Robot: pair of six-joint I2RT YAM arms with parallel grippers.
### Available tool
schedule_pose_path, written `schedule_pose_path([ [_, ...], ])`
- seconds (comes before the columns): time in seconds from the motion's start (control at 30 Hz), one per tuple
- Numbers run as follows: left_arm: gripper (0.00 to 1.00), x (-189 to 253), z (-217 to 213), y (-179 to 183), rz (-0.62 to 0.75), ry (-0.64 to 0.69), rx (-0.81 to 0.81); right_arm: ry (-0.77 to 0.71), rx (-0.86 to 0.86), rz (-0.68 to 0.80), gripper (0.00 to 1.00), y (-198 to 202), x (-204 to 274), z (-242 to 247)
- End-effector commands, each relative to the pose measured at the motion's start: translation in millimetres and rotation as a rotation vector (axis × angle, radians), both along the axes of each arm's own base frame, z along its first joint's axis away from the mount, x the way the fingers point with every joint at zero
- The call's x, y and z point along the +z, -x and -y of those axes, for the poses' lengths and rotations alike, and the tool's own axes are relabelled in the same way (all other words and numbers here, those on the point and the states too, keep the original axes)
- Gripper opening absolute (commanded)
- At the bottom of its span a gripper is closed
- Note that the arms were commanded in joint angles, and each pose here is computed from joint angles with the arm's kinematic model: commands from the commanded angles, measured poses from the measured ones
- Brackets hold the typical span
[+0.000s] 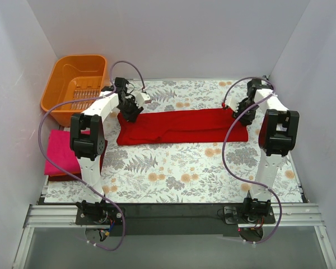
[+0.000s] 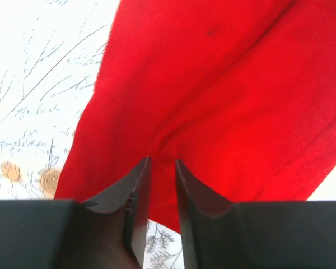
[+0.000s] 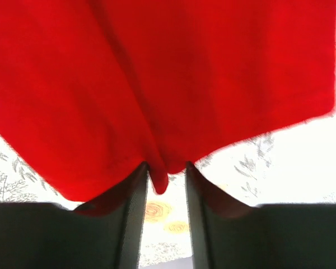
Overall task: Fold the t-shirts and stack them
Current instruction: Fold the tshirt
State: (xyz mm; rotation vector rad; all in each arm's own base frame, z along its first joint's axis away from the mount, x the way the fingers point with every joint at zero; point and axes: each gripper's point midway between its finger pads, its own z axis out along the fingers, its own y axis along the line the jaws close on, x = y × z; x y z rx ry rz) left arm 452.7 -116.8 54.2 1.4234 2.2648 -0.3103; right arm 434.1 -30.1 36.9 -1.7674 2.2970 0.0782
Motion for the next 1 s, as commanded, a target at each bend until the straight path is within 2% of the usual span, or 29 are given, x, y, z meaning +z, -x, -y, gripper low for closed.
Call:
schedule_pose_path([
  [0.0, 0.27, 36, -8, -13, 0.039, 0.036, 0.098, -0.036, -0.121, 0.071, 0.45, -18, 33, 4],
  [0.1, 0.4, 54, -13, -1, -0.003, 0.082, 0.177, -0.079, -0.246, 0.056, 0.51, -8, 44, 12],
  [0.23, 0.46, 72, -19, 15, -0.071, 0.154, 0.291, -0.146, -0.427, -0.044, 0.52, 21, 47, 22],
  [0.27, 0.51, 69, -23, 28, -0.133, 0.164, 0.334, -0.168, -0.498, -0.074, 0.52, 27, 46, 22],
  [0.33, 0.55, 64, -24, 43, -0.2, 0.187, 0.361, -0.214, -0.576, -0.139, 0.52, 41, 41, 23],
  [0.4, 0.57, 54, -31, 62, -0.265, 0.201, 0.417, -0.251, -0.644, -0.178, 0.52, 47, 37, 20],
  [0.6, 0.58, 31, -42, 87, -0.324, 0.184, 0.491, -0.315, -0.797, -0.276, 0.54, 52, 21, 12],
  [0.7, 0.59, 23, -47, 89, -0.318, 0.174, 0.509, -0.33, -0.821, -0.312, 0.62, 53, 11, 9],
  [0.8, 0.59, 17, -47, 93, -0.333, 0.176, 0.518, -0.35, -0.848, -0.345, 0.62, 52, 4, 5],
  [0.97, 0.61, 5, -47, 99, -0.357, 0.167, 0.535, -0.367, -0.876, -0.39, 0.56, 56, -4, 0],
])
